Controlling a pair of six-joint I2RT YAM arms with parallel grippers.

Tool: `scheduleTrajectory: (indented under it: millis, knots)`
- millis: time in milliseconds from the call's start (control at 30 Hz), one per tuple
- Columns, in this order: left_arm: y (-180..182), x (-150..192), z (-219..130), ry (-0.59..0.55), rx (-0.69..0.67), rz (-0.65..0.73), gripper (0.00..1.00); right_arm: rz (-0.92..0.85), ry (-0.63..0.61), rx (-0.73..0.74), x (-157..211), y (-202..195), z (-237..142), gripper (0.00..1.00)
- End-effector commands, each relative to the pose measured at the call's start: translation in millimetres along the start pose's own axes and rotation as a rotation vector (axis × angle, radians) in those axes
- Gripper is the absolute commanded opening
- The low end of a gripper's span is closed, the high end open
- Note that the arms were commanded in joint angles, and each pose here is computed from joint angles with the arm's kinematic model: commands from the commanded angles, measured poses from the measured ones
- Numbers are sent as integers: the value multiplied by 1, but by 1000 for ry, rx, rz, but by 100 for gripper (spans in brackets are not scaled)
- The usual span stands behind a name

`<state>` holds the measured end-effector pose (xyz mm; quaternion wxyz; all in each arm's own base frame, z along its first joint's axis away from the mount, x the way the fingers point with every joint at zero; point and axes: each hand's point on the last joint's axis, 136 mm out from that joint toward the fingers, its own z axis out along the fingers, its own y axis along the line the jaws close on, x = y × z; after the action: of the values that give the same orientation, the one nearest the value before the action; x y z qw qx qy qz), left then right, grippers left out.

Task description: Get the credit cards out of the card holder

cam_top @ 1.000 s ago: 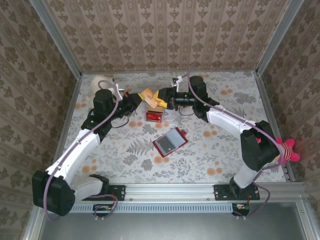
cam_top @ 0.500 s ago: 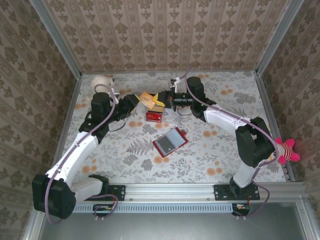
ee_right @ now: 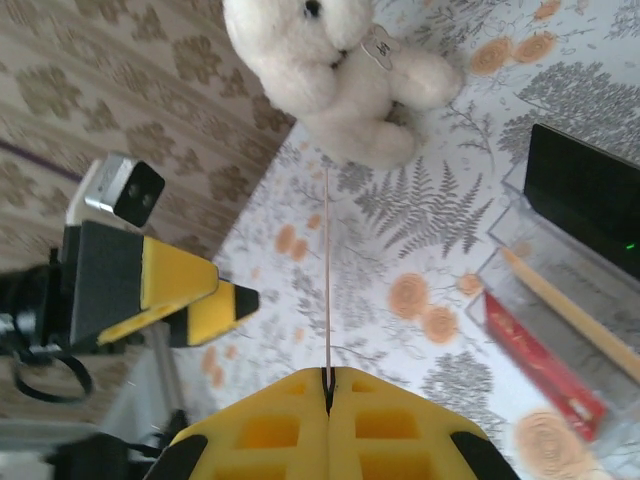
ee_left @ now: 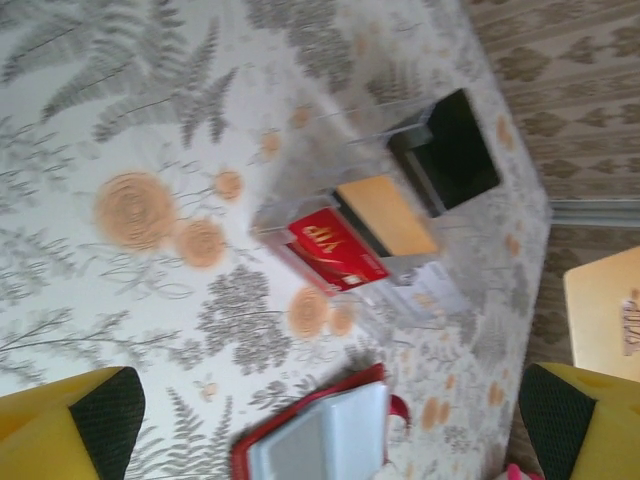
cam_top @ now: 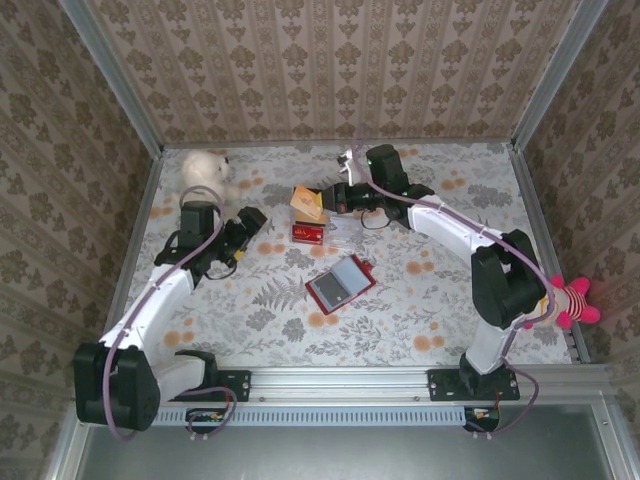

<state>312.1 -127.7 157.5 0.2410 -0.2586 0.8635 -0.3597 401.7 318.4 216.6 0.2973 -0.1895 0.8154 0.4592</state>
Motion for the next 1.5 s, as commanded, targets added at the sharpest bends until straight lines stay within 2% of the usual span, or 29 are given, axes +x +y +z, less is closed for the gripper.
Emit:
scheduleTrajectory:
  millis: [0, 100, 267, 567, 900, 1367, 1467]
  knots:
    - [20, 2, 2, 3, -58, 28, 100, -306, 19, 66, -2, -14, 4, 0]
    - [27, 3, 3, 11, -75, 33, 100, -446, 26, 96, -3, -21, 7, 0]
    - [33, 4, 7, 39, -104, 50, 100, -711, 110, 12, 17, -18, 14, 0]
    - [36, 5, 18, 88, -121, 50, 100, -978, 241, -37, 34, -28, 30, 0]
    - [34, 8, 28, 126, -111, 40, 100, -1089, 285, 20, 29, -52, 54, 0]
    - [39, 12, 38, 151, -114, 22, 100, -1123, 279, 146, 24, -88, 71, 0]
    - [40, 14, 39, 155, -111, 20, 100, -1132, 259, 143, 25, -87, 71, 6]
